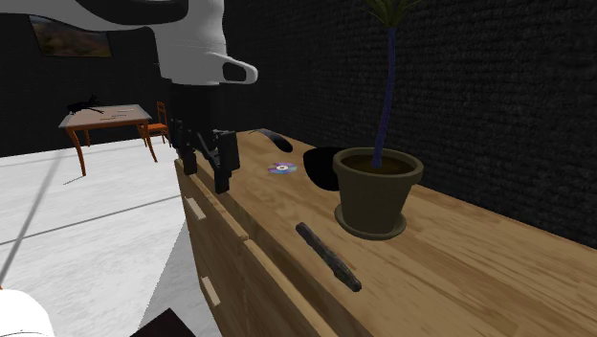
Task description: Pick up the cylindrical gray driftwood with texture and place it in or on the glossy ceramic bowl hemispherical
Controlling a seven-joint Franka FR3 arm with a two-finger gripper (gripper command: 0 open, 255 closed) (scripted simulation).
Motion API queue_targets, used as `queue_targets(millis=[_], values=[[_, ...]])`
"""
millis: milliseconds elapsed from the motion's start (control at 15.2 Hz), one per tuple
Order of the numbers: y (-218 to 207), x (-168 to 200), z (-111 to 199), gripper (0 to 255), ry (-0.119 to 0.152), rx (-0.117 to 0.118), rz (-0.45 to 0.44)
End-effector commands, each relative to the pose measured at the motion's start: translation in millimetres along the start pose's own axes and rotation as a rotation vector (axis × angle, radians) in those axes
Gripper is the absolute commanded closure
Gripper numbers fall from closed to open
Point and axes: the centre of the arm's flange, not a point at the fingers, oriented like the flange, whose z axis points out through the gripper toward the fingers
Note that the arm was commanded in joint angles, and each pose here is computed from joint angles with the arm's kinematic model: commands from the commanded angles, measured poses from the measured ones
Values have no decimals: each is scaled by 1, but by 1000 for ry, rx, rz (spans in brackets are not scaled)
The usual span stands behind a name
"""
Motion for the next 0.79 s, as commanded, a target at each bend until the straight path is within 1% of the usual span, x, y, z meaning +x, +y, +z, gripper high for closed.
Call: queue_targets(millis=[0,330,726], values=[[0,0,0,0,0,0,0],[49,-2,30,0,16,-68,-371],[106,19,60,0,36,-150,-816]])
